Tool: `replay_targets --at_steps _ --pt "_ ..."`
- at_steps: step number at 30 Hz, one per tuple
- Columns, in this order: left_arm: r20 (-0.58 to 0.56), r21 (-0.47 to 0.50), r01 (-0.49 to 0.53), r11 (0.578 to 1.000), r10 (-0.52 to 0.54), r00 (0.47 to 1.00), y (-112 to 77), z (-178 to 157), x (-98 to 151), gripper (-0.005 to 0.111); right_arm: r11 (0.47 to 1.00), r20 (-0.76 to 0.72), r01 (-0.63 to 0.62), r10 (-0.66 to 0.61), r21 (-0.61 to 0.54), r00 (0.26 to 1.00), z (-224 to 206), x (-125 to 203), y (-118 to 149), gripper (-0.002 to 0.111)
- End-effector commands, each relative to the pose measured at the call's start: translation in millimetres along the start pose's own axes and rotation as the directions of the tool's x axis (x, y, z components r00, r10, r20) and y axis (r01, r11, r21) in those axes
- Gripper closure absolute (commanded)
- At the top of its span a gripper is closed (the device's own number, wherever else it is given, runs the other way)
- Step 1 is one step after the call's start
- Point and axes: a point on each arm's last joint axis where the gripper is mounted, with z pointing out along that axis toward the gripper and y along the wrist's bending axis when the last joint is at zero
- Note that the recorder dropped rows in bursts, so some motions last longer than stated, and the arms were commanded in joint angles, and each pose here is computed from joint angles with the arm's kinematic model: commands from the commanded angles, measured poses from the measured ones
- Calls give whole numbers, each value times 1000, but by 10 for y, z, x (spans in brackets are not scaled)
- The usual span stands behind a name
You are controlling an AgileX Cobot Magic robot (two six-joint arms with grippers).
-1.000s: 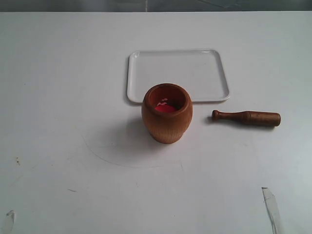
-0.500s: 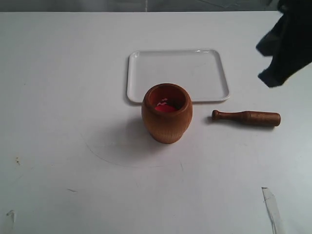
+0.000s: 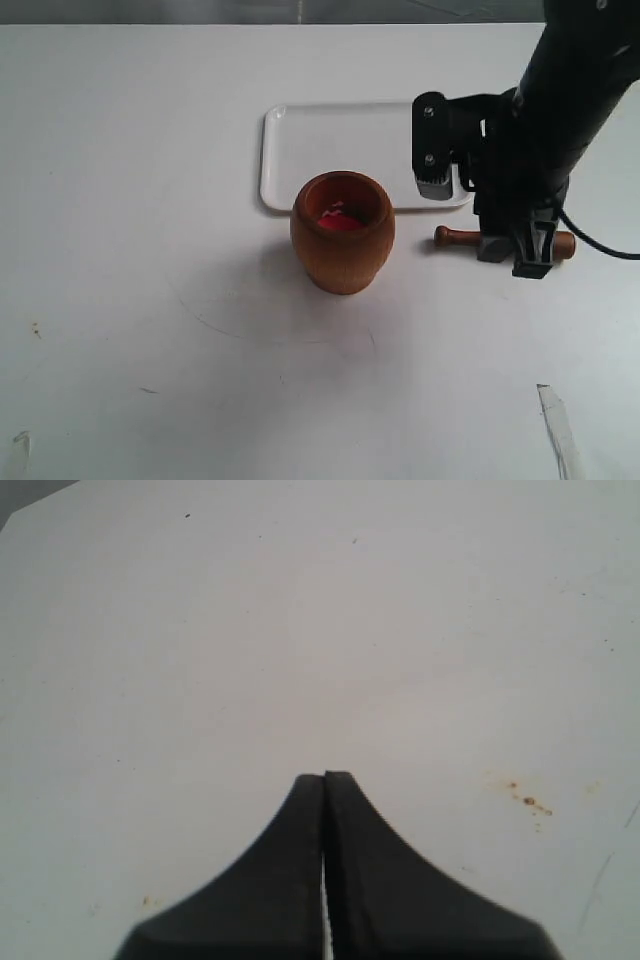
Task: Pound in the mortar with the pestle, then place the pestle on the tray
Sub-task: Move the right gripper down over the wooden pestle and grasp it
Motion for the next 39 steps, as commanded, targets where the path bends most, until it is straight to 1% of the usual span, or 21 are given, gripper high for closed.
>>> replay_targets --at_steps 1,2,3,7,10,18,22,26,28,30,31,33,34,35,37,38,39 --pt "7 8 12 1000 -12 1000 -6 0 -4 107 998 11 46 -47 37 999 248 -67 -106 53" --pt "7 8 12 1000 -12 1000 -6 0 -4 107 998 16 46 -47 44 999 310 -87 -137 58" --pt "7 8 12 1000 -12 1000 -6 0 -4 107 998 18 46 -47 48 999 345 -98 -154 60" --pt "7 8 12 1000 -12 1000 -6 0 -4 107 997 -58 76 -76 -4 995 637 -84 -211 60" --pt "7 8 12 1000 -12 1000 -6 0 -4 107 997 -79 76 -75 2 994 762 -75 -260 60" --pt "7 8 12 1000 -12 1000 -6 0 -4 107 997 -47 33 -30 65 998 775 10 -393 60" --pt "7 8 12 1000 -12 1000 -6 0 -4 107 995 -30 25 -22 99 999 773 1 -427 60" --pt "7 8 12 1000 -12 1000 -6 0 -4 107 995 -27 22 -20 101 999 839 -11 -445 60" --pt "7 8 12 1000 -12 1000 -6 0 -4 107 996 -51 34 -29 88 998 919 0 -451 60" --pt "7 8 12 1000 -12 1000 -6 0 -4 107 996 -64 36 -30 85 997 942 9 -455 67" --pt "7 8 12 1000 -12 1000 -6 0 -4 107 996 -67 38 -32 84 997 942 12 -454 85" --pt "7 8 12 1000 -12 1000 -6 0 -4 107 996 -92 53 -46 71 995 941 28 -441 108" --pt "7 8 12 1000 -12 1000 -6 0 -4 107 997 -90 38 -31 73 995 941 28 -441 108" --pt "7 8 12 1000 -12 1000 -6 0 -4 107 995 -87 2 7 105 996 922 30 -463 108" --pt "7 8 12 1000 -12 1000 -6 0 -4 107 970 -35 -87 97 225 995 800 15 -545 108" --pt "7 8 12 1000 -12 1000 -6 0 -4 107 929 73 -184 170 322 983 629 -10 -617 108" --pt "7 8 12 1000 -12 1000 -6 0 -4 107 895 163 -261 214 362 963 504 -26 -652 108"
